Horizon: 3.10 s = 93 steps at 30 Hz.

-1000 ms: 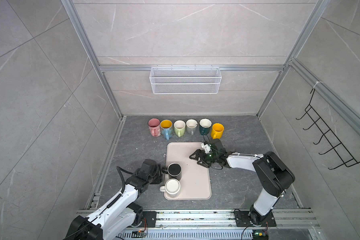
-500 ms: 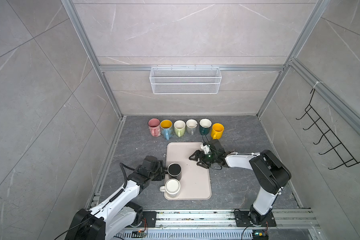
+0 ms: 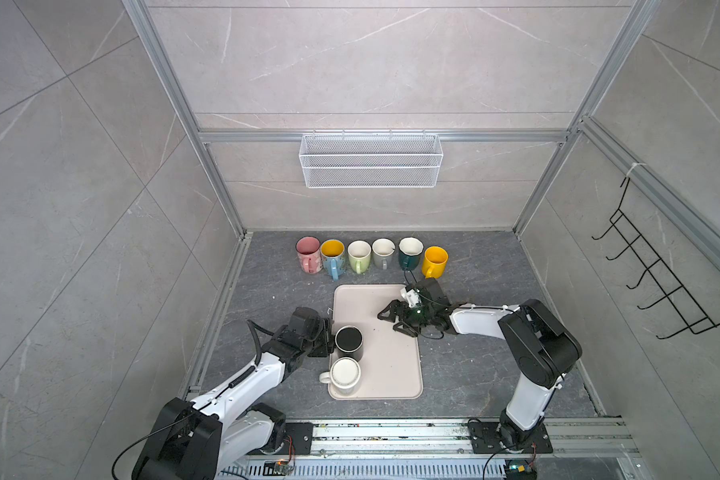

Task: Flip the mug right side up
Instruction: 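Lower the left gripper onto the black mug's handle and close it, then lift the black mug with the left gripper and tilt it upward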

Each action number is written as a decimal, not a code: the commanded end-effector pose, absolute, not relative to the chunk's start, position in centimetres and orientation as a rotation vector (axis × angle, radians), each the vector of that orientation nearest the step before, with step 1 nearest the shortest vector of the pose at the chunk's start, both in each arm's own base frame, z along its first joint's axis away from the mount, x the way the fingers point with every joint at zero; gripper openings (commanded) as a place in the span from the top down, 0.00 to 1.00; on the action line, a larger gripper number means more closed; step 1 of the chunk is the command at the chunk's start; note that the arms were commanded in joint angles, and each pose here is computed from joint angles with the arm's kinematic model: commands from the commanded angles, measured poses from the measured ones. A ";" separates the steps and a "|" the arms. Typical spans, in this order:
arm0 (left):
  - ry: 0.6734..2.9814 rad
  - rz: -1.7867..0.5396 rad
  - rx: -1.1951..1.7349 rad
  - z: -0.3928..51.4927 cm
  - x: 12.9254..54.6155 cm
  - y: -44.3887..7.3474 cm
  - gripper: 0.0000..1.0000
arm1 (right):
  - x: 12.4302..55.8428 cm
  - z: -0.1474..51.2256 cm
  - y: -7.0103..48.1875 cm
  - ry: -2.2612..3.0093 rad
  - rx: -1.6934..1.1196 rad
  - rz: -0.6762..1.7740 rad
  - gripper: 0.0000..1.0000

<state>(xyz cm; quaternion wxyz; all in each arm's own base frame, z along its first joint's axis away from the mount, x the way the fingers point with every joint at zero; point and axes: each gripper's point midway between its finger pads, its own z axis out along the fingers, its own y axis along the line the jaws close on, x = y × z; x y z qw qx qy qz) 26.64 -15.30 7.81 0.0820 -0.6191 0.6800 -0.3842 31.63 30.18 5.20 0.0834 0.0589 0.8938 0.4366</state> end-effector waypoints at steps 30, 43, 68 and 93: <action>2.048 -1.204 -1.836 7.0 27.4 -16.2 0.86 | 31.6 4.6 30.6 2.697 0.171 1.303 0.15; 1.970 -1.279 -1.616 10.6 29.8 -16.1 1.00 | 31.3 4.4 30.5 2.703 0.171 1.297 0.16; 1.908 -1.045 -0.239 28.3 29.5 -17.3 1.00 | 31.0 4.6 30.2 2.708 0.156 1.287 0.16; 1.514 -0.668 0.423 33.0 24.2 -17.5 1.00 | 30.9 13.5 28.8 2.659 -0.145 1.133 0.18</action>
